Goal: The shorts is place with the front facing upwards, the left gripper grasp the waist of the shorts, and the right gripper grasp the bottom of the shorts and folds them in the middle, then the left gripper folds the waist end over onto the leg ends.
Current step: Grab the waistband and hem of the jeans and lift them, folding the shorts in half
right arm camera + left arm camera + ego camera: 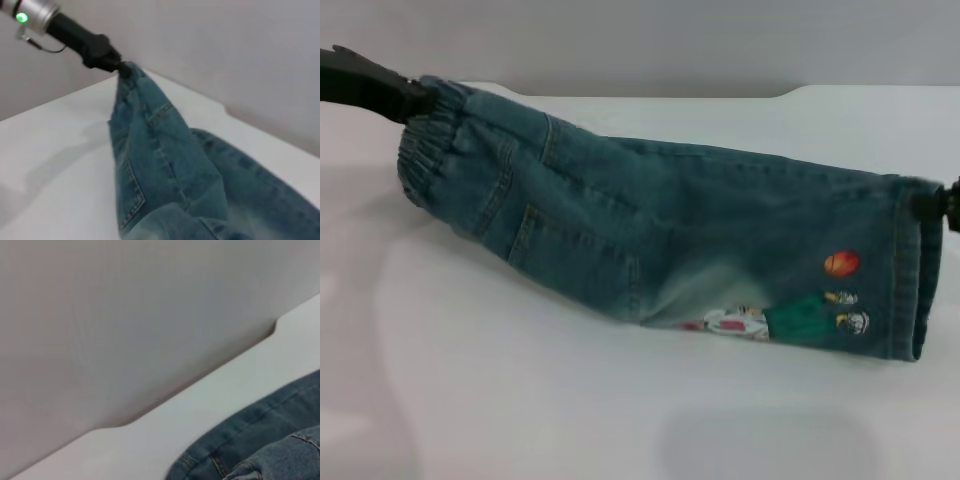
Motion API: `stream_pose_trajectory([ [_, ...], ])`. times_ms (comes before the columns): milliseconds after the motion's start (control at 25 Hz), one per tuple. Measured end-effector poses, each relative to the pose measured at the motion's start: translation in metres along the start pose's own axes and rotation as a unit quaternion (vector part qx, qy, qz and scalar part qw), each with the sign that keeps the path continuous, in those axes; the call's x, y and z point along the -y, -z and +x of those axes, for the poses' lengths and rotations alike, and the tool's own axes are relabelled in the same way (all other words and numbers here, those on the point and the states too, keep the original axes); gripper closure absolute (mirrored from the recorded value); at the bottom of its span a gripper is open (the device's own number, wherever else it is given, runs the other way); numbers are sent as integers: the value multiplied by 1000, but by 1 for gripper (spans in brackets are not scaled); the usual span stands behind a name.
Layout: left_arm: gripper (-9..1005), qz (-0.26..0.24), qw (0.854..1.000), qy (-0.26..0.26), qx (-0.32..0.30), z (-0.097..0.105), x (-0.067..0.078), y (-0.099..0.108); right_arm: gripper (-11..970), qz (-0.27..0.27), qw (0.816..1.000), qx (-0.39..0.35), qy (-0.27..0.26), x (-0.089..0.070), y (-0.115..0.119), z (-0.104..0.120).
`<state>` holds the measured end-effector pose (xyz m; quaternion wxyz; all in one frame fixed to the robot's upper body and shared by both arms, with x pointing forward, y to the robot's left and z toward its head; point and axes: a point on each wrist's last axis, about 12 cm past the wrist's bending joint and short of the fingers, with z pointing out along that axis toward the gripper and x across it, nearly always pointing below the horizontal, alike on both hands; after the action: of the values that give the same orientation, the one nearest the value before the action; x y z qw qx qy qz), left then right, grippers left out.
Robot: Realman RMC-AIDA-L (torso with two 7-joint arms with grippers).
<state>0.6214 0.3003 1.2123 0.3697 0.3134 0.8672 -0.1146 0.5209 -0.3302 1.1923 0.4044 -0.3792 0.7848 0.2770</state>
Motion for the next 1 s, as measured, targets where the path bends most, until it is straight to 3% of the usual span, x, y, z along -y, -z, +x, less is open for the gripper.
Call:
stream_pose_trajectory([
  [560, 955, -36, 999, 1, 21, -4, -7, -3, 938, 51, 998, 41, -17, 9, 18, 1],
  [1000, 954, -39, 999, -1, 32, -10, -5, -6, 939, 50, 995, 84, 0, 7, 20, -13],
])
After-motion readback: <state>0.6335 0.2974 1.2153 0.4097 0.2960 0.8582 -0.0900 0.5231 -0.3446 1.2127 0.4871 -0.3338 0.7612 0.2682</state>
